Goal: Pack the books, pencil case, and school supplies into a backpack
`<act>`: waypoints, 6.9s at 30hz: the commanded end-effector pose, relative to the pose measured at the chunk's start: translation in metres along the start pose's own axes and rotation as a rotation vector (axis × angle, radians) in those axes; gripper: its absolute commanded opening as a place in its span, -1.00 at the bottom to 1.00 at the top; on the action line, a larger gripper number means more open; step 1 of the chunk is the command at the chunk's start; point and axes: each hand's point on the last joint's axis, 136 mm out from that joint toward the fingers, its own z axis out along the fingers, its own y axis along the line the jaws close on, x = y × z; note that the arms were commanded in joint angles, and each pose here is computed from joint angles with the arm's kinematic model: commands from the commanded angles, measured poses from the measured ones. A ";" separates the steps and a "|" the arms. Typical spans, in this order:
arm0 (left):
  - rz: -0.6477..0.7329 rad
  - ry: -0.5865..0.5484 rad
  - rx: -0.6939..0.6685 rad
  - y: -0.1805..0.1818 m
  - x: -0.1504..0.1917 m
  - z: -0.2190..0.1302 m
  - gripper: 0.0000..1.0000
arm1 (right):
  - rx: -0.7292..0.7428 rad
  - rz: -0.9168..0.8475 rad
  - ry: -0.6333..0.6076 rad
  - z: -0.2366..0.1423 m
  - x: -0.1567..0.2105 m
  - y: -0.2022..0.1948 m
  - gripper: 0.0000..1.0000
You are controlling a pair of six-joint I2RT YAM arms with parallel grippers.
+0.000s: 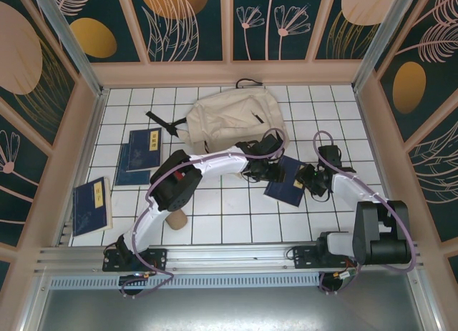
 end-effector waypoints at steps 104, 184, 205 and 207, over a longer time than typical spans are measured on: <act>-0.045 -0.294 0.393 -0.005 -0.081 -0.162 0.66 | -0.558 -0.459 -0.223 -0.141 -0.024 0.163 -1.00; -0.465 -0.833 0.748 0.016 -0.147 -0.297 -1.00 | -1.364 0.158 -0.062 -0.174 -0.026 0.274 -0.30; 0.031 -0.400 -0.109 0.083 -0.080 -0.149 0.47 | -0.595 -0.054 -0.489 -0.150 -0.075 0.134 -1.00; 0.131 -0.348 -0.166 0.075 -0.076 -0.134 0.45 | -0.578 -0.035 -0.493 -0.148 -0.076 0.123 -1.00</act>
